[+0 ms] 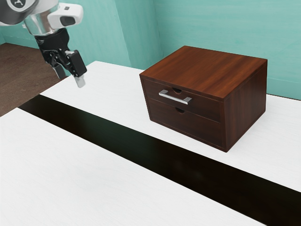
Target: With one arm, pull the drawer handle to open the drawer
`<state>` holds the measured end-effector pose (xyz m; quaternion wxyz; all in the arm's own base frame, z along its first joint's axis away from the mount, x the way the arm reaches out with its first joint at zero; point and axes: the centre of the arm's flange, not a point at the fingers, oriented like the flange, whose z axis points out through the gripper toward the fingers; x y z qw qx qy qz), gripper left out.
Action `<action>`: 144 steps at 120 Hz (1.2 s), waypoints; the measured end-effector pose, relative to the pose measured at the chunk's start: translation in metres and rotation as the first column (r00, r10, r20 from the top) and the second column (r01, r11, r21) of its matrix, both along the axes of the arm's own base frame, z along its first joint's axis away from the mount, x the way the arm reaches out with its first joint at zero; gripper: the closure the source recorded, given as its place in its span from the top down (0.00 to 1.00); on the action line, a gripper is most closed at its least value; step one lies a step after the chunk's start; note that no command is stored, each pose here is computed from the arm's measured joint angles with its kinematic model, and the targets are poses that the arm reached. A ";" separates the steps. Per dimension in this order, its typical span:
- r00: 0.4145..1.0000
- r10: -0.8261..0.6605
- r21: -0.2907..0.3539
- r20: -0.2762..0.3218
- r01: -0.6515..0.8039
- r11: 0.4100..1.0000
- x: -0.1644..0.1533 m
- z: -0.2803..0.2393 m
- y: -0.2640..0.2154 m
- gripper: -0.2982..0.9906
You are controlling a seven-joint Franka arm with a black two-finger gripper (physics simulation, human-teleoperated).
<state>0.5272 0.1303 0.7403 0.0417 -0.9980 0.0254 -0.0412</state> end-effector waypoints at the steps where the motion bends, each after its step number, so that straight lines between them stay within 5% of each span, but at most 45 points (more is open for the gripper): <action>1: 1.000 -0.002 0.000 0.000 0.002 1.000 0.000 0.000 0.000 0.77; 14: 0.999 -0.030 0.003 0.010 0.030 1.000 -0.004 0.008 -0.002 0.77; 23: 0.984 -0.077 0.022 0.160 0.074 0.997 -0.041 0.081 -0.015 0.77; 33: 0.975 -0.101 0.028 0.199 0.097 0.995 -0.059 0.104 -0.019 0.77; 64: 0.983 -0.116 0.024 0.142 0.114 0.993 -0.056 0.091 -0.015 0.77; 74: 0.989 -0.134 -0.018 0.066 0.136 0.991 -0.057 0.068 -0.018 0.77; 91: 0.941 -0.334 -0.160 -0.042 0.324 0.932 -0.104 -0.024 -0.075 0.77; 109: 0.915 -0.397 -0.150 -0.076 0.383 0.912 -0.144 -0.069 -0.095 0.77; 124: 0.823 -0.561 -0.138 -0.091 0.548 0.825 -0.099 -0.101 -0.111 0.77; 144: 0.630 -0.776 -0.064 -0.034 0.774 0.630 -0.071 -0.095 -0.143 0.77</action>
